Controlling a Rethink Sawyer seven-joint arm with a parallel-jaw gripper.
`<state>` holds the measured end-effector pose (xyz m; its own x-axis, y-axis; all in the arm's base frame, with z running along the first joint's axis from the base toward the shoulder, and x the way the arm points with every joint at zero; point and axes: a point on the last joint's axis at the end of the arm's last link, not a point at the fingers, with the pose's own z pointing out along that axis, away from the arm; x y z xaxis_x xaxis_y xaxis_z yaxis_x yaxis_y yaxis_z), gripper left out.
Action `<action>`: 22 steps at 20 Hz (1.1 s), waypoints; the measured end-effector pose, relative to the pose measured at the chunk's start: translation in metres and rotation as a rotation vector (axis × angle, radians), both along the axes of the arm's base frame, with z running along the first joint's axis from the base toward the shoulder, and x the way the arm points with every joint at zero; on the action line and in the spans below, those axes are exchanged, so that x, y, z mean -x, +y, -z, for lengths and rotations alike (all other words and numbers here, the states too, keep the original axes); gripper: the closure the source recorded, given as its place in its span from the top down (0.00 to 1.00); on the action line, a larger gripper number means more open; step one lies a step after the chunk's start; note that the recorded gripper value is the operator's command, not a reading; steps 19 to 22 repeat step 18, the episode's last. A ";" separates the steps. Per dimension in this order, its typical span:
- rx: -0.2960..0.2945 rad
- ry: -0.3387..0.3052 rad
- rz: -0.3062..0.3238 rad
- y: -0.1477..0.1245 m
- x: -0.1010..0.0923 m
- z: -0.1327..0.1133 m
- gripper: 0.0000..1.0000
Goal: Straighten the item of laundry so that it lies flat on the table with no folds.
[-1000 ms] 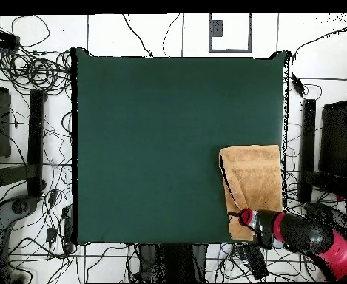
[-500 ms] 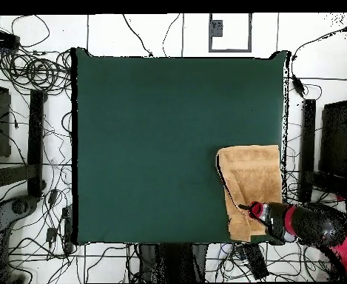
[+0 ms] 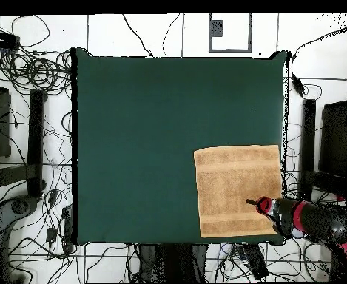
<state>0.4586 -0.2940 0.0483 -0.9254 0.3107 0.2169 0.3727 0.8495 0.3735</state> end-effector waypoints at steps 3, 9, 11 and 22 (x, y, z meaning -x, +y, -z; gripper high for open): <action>0.003 0.002 0.010 -0.009 -0.001 -0.001 1.00; 0.006 0.003 0.022 -0.018 -0.003 -0.001 1.00; 0.010 0.000 0.025 -0.020 -0.004 -0.001 1.00; 0.226 -0.135 -0.107 -0.030 -0.012 0.004 1.00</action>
